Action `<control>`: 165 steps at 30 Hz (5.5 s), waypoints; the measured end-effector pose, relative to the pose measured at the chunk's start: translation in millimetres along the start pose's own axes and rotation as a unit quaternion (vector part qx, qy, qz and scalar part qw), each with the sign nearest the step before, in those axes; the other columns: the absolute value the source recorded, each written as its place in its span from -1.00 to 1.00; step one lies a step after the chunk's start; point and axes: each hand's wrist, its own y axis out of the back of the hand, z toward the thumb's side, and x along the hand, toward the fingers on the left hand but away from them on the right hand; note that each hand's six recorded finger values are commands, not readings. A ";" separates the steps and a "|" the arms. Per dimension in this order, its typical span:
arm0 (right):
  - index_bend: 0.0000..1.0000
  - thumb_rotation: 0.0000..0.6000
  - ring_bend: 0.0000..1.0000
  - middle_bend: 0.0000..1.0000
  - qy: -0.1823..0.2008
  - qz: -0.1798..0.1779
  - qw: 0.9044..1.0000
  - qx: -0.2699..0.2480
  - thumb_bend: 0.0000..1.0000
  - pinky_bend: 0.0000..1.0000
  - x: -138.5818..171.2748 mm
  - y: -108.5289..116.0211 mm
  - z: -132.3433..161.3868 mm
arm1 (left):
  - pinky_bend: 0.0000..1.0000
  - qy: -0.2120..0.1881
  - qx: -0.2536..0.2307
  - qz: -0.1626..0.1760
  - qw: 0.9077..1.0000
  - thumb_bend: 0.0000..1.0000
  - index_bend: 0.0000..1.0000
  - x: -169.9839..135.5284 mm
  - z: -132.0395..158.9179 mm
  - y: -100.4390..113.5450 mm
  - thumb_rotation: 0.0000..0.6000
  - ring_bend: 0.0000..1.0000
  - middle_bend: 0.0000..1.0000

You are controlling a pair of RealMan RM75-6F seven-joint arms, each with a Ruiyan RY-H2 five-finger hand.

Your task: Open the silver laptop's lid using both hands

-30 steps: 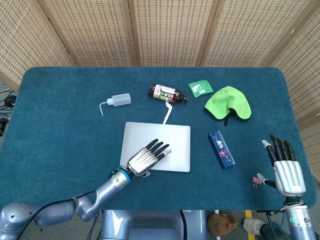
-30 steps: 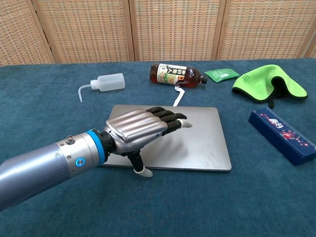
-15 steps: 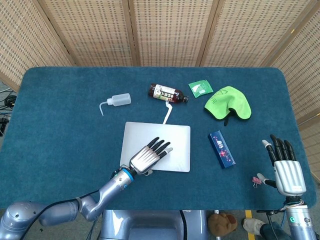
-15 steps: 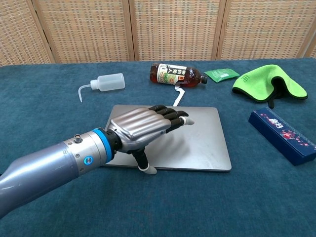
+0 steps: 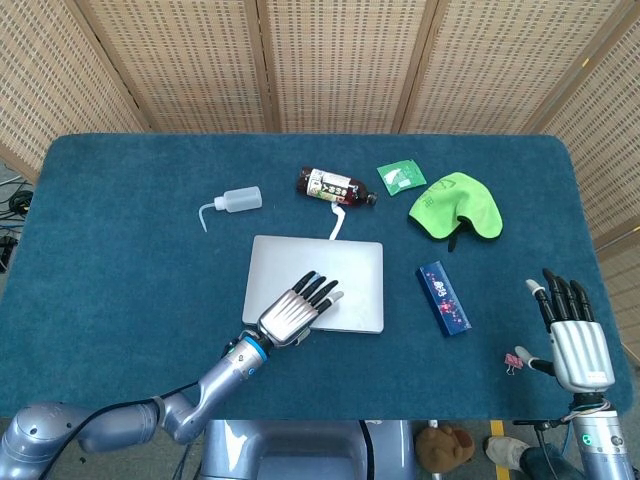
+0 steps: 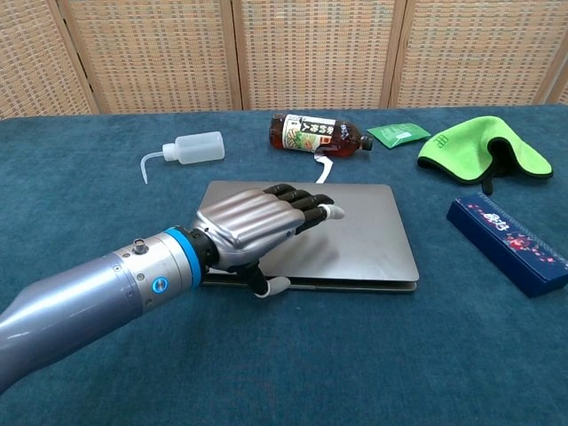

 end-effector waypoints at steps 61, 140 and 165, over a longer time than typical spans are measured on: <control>-0.35 1.00 -0.74 -0.64 0.205 0.198 0.958 0.009 0.76 -0.43 -74.1 -129.9 158.6 | -1.00 0.134 0.016 0.081 0.988 -0.15 -1.00 28.4 -34.9 78.0 1.00 -1.00 -1.00; -0.54 1.00 -0.77 -0.43 0.222 0.253 0.935 0.114 1.00 -0.43 -74.7 -147.1 191.2 | -1.00 0.198 0.007 0.110 0.974 -0.18 -1.00 50.2 -102.3 132.4 1.00 -1.00 -1.00; -0.54 1.00 -0.77 -0.43 0.242 0.270 0.925 0.114 1.00 -0.43 -82.4 -141.6 205.9 | -1.00 0.235 0.032 0.117 0.964 -0.20 -1.00 57.8 -164.2 173.0 1.00 -1.00 -1.00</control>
